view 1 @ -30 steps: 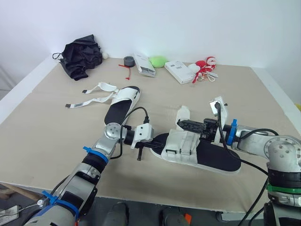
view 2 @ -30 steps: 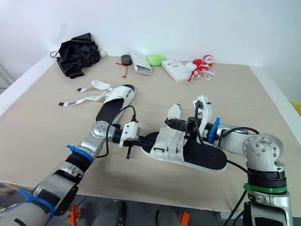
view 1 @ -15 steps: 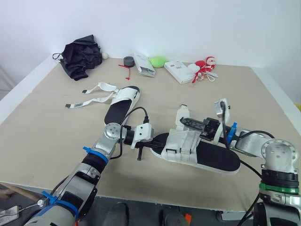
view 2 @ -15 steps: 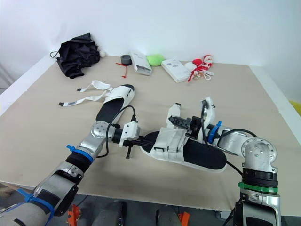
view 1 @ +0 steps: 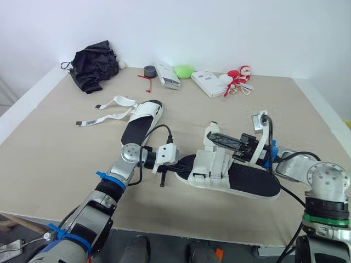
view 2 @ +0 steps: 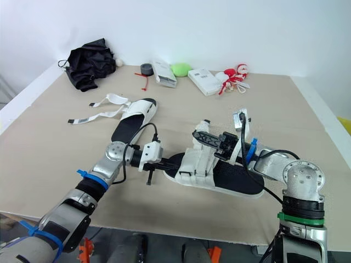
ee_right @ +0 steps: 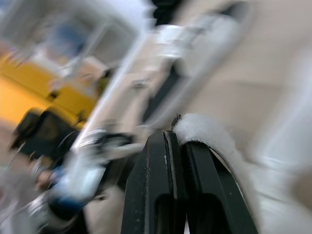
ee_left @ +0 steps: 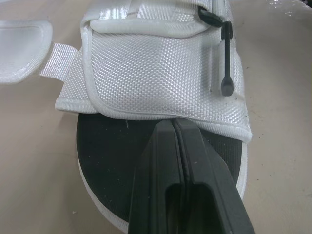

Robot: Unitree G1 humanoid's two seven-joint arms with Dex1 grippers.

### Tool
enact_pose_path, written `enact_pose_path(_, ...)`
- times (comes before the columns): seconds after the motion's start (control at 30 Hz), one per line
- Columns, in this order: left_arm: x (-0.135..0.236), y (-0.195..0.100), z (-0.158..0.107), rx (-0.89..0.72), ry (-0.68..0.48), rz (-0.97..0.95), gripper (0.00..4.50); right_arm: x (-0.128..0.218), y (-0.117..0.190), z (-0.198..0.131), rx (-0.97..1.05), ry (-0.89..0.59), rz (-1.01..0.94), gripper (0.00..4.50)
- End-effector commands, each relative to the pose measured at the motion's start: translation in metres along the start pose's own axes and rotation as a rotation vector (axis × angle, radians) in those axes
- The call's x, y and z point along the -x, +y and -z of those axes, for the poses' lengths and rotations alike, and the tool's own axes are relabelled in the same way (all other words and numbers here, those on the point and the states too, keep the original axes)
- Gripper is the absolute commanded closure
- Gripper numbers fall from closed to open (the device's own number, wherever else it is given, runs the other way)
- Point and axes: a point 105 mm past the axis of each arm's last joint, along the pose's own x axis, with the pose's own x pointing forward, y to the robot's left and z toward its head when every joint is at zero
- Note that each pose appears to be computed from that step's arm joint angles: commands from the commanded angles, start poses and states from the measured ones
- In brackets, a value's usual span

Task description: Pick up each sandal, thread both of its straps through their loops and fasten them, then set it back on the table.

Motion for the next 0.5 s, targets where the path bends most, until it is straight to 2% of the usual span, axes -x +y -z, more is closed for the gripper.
enact_pose_path(0.03, 0.001, -0.026, 0.042, 0.141, 0.135, 0.069, 4.5, 0.01, -0.036, -0.018, -0.045, -0.113, 0.168, 4.47)
enact_pose_path(0.13, 0.002, -0.027, 0.042, 0.141, 0.136, 0.068, 4.5, 0.019, -0.059, -0.022, -0.077, -0.156, 0.275, 4.47)
enact_pose_path(0.27, 0.002, -0.027, 0.042, 0.142, 0.137, 0.069, 4.5, 0.023, -0.055, -0.019, -0.038, -0.154, 0.275, 3.03)
enact_pose_path(0.37, 0.001, -0.027, 0.042, 0.142, 0.136, 0.07, 4.5, 0.02, -0.047, -0.016, -0.011, -0.134, 0.256, 1.53)
enact_pose_path(0.4, 0.001, -0.027, 0.042, 0.142, 0.136, 0.071, 4.5, 0.019, -0.044, -0.016, -0.002, -0.127, 0.245, 0.76)
enact_pose_path(0.43, 0.001, -0.027, 0.041, 0.142, 0.135, 0.072, 4.5, 0.019, -0.041, -0.018, 0.003, -0.129, 0.234, 0.76)
enact_pose_path(0.47, 0.0, -0.027, 0.041, 0.142, 0.134, 0.074, 4.5, 0.02, -0.038, -0.02, 0.005, -0.132, 0.22, 0.49)
enact_pose_path(0.5, 0.0, -0.027, 0.041, 0.142, 0.133, 0.075, 4.5, 0.02, -0.037, -0.022, 0.005, -0.135, 0.212, 0.49)
